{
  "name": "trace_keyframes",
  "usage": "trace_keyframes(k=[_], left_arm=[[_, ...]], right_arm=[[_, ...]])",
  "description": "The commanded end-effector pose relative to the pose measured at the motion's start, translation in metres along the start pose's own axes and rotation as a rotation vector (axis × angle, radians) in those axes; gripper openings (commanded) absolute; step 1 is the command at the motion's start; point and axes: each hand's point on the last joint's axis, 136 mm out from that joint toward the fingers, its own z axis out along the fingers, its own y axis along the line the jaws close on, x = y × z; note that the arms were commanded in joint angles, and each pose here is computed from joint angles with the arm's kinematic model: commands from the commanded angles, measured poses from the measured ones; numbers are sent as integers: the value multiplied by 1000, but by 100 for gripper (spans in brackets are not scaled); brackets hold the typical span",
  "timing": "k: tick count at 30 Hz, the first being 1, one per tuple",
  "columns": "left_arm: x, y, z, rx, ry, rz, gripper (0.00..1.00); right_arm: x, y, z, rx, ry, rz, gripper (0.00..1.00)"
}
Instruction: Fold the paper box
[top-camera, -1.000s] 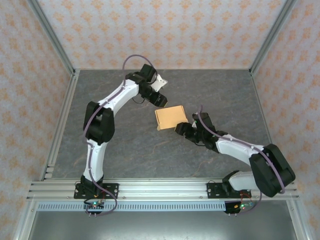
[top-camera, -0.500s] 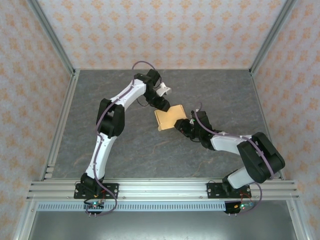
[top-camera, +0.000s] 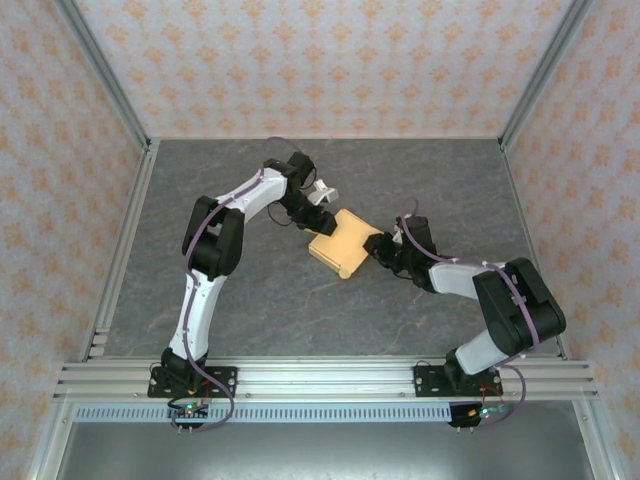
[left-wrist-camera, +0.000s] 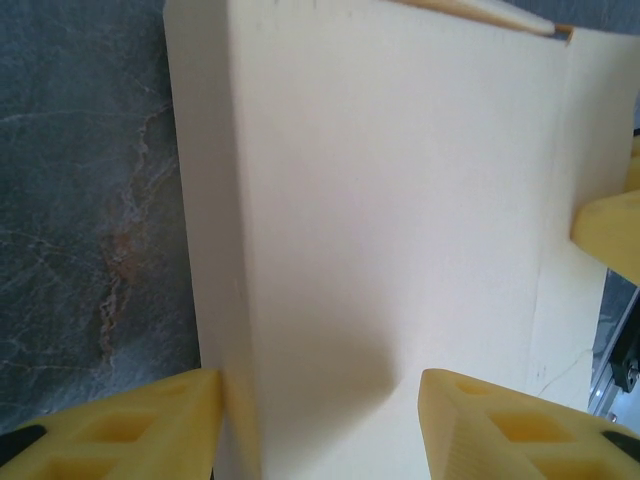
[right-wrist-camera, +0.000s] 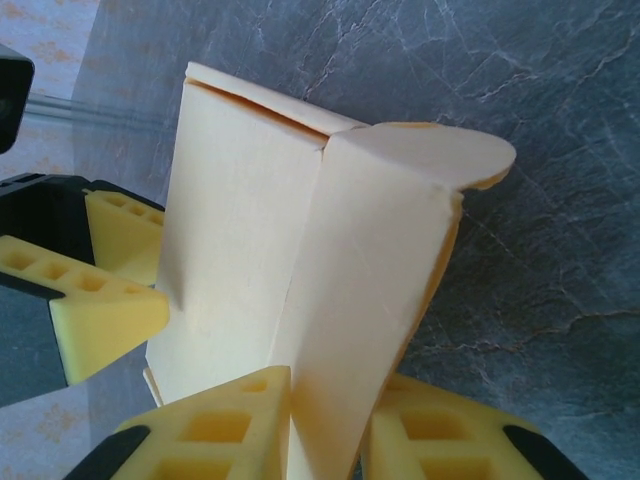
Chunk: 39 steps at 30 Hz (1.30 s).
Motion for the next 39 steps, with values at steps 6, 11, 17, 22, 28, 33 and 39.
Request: trace_keyframes(k=[6, 11, 17, 22, 28, 33, 39], left_arm=[[-6, -5, -5, 22, -39, -29, 47], [1, -5, -2, 38, -35, -54, 39], [3, -7, 2, 80, -63, -105, 27], [7, -7, 4, 91, -87, -140, 20], [11, -3, 10, 96, -96, -177, 13], [13, -4, 16, 108, -89, -181, 12], [16, -12, 26, 116, -58, -162, 12]], right_arm=[[-5, 16, 6, -89, 1, -37, 11], [-8, 23, 1, -118, -22, -45, 6], [-15, 31, -4, -140, -38, -62, 3], [-22, 42, -12, -166, -57, -77, 2], [-26, 59, -24, -202, -72, -99, 0], [-29, 67, -30, -217, -80, -103, 0], [-30, 68, -28, -212, -76, -88, 0]])
